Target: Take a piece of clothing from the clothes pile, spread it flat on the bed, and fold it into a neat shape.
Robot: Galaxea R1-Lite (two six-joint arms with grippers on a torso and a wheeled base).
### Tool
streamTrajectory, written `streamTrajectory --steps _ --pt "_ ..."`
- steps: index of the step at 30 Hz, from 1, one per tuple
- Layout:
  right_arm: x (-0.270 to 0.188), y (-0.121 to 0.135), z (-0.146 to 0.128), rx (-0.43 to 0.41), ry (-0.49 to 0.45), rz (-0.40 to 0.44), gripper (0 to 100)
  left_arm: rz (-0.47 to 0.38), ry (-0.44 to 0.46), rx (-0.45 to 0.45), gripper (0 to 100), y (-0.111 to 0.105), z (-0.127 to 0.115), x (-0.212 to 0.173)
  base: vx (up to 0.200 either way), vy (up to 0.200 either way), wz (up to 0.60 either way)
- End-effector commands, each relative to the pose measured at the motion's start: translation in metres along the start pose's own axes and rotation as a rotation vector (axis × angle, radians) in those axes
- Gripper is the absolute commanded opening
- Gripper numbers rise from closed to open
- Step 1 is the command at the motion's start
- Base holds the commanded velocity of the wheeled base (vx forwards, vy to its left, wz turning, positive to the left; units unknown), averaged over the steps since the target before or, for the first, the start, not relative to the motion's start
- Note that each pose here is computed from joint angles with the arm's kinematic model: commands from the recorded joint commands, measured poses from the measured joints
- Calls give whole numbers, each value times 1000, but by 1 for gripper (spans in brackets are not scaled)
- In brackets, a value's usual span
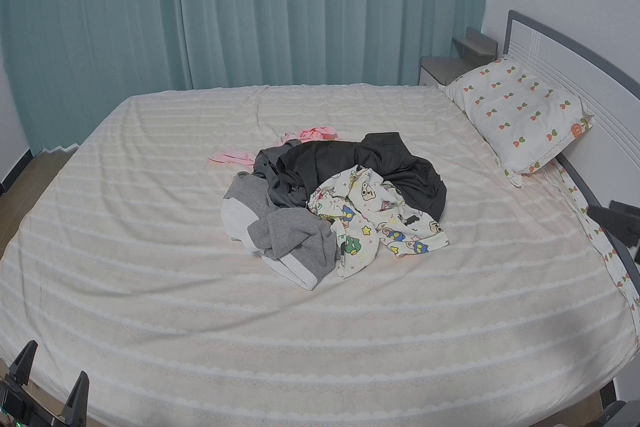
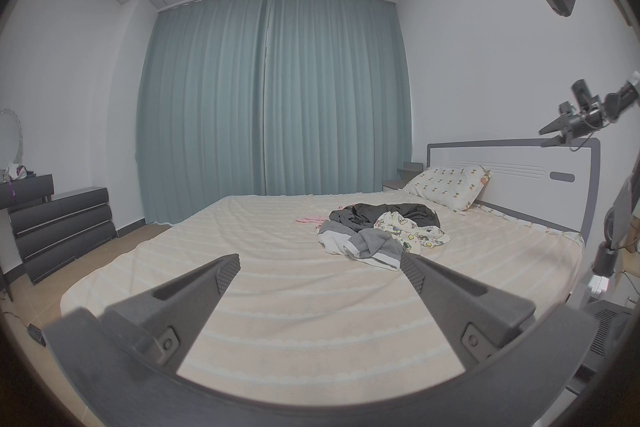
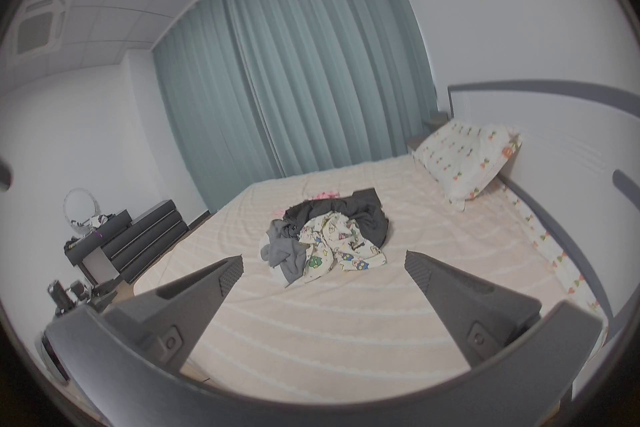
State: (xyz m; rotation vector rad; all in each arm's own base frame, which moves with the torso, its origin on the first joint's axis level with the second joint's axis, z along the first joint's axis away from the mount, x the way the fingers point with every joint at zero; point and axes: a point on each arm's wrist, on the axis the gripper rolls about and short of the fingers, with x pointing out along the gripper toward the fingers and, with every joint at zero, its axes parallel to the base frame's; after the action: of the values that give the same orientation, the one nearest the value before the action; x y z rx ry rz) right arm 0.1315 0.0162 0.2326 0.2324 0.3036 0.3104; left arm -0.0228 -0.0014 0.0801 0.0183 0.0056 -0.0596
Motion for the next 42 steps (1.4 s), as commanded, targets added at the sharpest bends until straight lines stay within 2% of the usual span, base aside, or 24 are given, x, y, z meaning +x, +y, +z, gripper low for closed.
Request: streamTrajectory --steps 1,2,3,5,10,16,18,23,27,31,36,42 --pt "169 -17 -26 177 264 -74 100 1 2 0 100 0 -5 0 0 0 0" --pt "199 -19 -35 202 254 -109 100 1 2 -2 100 0 -5 0 0 0 0" --pt "199 -19 -35 202 254 -109 100 1 2 -2 100 0 -5 0 0 0 0" --pt "237 -26 -44 219 209 -156 100 1 2 0 100 0 -5 0 0 0 0" --pt "291 -38 -61 235 148 -229 100 1 2 0 100 0 -5 0 0 0 0" --pt "334 -41 -72 268 111 -215 100 1 2 0 100 0 -5 0 0 0 0" --pt "339 -41 -74 269 109 -215 100 1 2 0 100 0 -5 0 0 0 0" --pt "366 -32 -102 276 131 -229 100 0 1 0 100 0 -5 0 0 0 0" --pt "393 -30 -122 273 91 -278 100 1 2 0 100 0 -5 0 0 0 0" --pt "406 -28 -125 265 51 -296 100 1 2 0 100 0 -5 0 0 0 0" --pt "407 -30 -131 242 66 -302 100 1 2 0 100 0 -5 0 0 0 0" --pt "415 -40 -159 220 114 -334 100 1 2 0 100 0 -5 0 0 0 0"
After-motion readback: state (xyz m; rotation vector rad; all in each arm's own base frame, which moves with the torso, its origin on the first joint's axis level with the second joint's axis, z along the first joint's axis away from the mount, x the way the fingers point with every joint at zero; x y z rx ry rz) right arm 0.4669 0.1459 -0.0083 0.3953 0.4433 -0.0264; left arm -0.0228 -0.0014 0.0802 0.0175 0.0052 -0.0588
